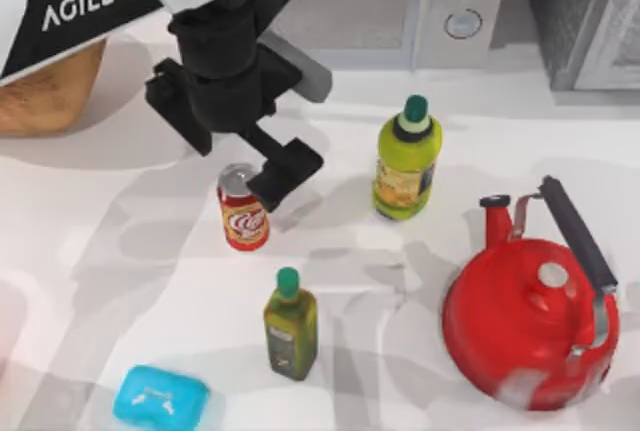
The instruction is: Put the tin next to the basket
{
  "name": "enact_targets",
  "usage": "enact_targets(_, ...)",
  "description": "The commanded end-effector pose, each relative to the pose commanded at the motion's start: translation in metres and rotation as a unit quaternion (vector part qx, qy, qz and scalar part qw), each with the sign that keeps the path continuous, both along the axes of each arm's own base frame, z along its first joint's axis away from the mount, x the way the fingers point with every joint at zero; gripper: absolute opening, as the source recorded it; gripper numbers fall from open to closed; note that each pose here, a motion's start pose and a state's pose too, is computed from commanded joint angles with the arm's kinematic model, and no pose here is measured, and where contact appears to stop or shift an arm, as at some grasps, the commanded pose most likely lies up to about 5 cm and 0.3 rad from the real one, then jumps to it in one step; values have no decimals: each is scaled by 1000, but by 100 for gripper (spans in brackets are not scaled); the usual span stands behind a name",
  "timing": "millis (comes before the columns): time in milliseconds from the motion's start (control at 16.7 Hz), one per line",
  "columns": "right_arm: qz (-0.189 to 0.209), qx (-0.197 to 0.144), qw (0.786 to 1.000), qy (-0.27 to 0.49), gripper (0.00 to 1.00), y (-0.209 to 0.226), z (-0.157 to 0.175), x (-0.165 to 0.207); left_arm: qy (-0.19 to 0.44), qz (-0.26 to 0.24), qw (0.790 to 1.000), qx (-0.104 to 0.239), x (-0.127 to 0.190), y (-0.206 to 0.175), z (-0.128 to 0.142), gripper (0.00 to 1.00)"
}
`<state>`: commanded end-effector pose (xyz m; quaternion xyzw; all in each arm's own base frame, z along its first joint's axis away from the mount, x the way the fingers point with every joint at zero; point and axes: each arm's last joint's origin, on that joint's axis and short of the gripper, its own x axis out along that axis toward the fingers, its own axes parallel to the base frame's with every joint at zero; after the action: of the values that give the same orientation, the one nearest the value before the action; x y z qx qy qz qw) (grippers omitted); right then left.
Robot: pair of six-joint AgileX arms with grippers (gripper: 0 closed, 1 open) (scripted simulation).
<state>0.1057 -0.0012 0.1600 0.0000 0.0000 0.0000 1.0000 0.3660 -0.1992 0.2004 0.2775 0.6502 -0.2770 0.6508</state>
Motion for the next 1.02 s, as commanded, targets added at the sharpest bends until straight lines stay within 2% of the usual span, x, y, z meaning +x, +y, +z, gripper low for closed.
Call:
enact_targets(300,0,0,1000,0,100,0,0,0,-1,0,1000,0,-1,0,-39,100)
enact_targets(540,0,0,1000,0,100,0,0,0,0,0,1000,0,-1,0,-41,100)
enact_targets(1020,0,0,1000,0,100,0,0,0,0,0,1000,0,-1,0,-41,40)
